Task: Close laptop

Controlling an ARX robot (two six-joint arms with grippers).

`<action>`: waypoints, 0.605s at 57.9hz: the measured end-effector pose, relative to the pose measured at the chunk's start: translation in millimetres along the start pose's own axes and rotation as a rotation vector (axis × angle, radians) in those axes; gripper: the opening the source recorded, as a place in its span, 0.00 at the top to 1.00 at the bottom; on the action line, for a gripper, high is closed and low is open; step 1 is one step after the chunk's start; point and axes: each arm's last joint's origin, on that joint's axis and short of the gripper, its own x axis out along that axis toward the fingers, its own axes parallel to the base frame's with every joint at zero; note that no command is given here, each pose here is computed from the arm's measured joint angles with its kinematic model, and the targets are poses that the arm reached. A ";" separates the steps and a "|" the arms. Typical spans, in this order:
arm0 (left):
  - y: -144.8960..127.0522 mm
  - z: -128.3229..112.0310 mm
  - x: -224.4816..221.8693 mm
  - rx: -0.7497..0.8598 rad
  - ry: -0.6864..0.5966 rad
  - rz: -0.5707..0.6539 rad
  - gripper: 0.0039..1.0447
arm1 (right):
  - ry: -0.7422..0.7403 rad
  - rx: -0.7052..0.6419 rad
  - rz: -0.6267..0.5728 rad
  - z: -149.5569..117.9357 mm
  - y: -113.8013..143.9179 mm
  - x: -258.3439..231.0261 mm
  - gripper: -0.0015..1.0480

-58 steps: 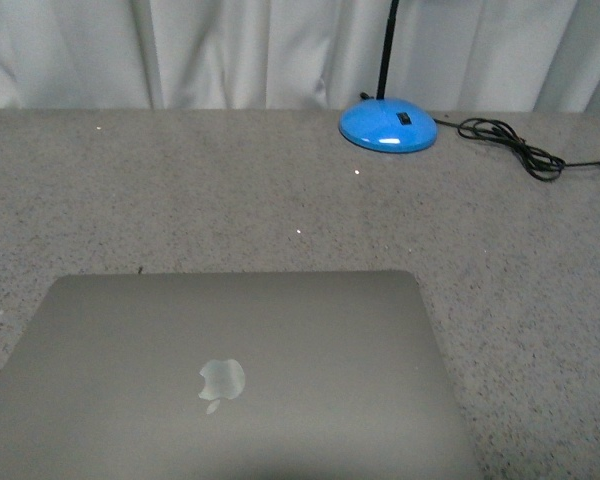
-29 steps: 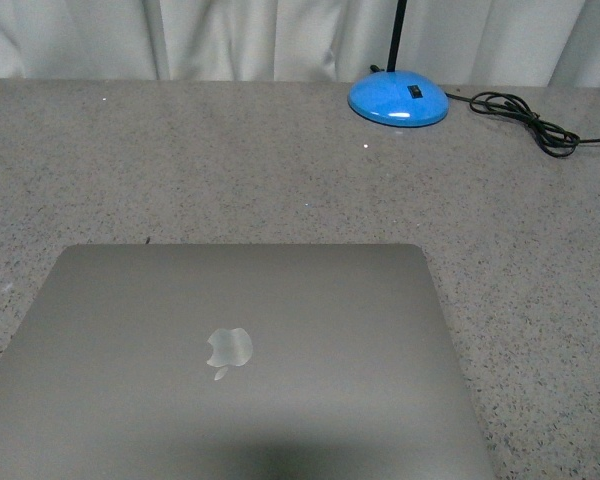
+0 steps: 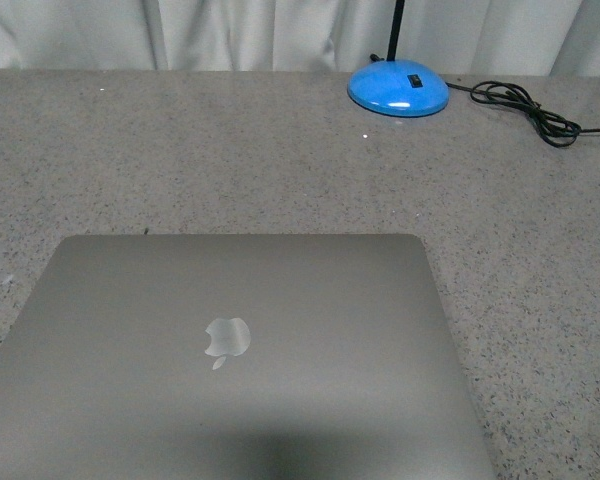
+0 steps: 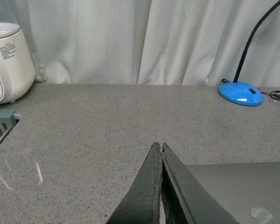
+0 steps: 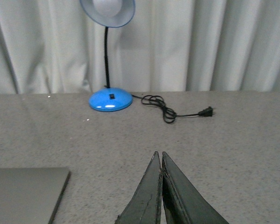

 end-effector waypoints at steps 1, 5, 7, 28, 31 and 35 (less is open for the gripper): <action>-0.1 0.0 0.0 0.000 0.000 -0.002 0.96 | 0.000 0.000 -0.006 0.0 -1.2 0.0 0.99; 0.0 0.0 0.0 0.000 0.000 0.001 0.96 | 0.000 0.001 -0.039 0.1 -4.1 -0.1 0.99; 0.1 0.0 0.0 0.000 0.000 0.002 0.96 | 0.000 0.000 -0.044 0.1 -4.7 -0.1 0.99; 0.2 0.0 0.0 0.000 0.000 0.002 0.65 | 0.000 -0.001 -0.036 0.1 -4.5 -0.1 0.73; 0.2 0.0 0.0 0.000 0.000 0.002 0.56 | 0.000 -0.001 -0.036 0.1 -4.5 -0.1 0.66; 0.2 0.0 0.0 0.000 0.000 0.002 0.46 | 0.000 -0.001 -0.037 0.1 -4.5 -0.1 0.56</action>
